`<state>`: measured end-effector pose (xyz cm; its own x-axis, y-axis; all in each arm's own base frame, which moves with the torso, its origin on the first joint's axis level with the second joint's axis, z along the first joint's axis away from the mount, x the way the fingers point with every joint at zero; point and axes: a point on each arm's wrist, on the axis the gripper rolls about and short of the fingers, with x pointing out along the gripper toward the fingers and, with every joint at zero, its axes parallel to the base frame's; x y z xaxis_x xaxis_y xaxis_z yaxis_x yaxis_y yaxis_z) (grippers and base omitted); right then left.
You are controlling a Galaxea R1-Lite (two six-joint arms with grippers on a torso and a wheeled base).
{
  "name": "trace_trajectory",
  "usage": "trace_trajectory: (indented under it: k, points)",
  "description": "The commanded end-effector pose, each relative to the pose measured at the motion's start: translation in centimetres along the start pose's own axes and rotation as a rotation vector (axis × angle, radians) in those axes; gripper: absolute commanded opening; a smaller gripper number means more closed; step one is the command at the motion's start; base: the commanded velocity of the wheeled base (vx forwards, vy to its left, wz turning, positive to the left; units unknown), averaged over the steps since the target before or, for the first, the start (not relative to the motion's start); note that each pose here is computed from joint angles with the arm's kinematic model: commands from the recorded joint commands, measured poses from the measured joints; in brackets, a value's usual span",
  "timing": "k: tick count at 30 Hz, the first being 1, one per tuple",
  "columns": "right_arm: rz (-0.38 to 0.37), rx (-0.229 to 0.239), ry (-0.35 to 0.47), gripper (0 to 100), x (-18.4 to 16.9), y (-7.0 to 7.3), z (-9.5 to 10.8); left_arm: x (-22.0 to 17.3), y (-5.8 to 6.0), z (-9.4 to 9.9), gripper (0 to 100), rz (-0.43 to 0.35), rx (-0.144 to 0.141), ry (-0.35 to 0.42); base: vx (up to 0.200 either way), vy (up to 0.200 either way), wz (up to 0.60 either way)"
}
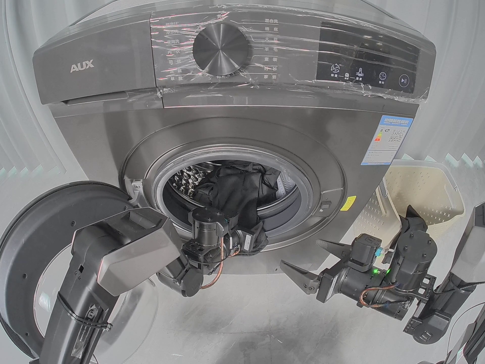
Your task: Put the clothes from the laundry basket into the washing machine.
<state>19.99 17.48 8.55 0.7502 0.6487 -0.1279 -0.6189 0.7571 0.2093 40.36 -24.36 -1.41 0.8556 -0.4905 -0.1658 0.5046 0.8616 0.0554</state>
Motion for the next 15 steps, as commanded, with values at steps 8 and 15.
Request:
trace_trajectory:
  k: [8, 15]
  points:
    - [0.001, 0.000, -0.001, 100, 0.0, 0.0, 0.0, 1.5, 1.3, 2.8, 0, 0.054, -0.031, -0.103, 0.000, 0.000, 0.00]
    - [0.001, 0.000, -0.001, 100, 0.0, 0.0, 0.0, 3.8, 3.4, 6.2, 0, 0.168, -0.056, -0.277, 0.000, 0.000, 0.00]
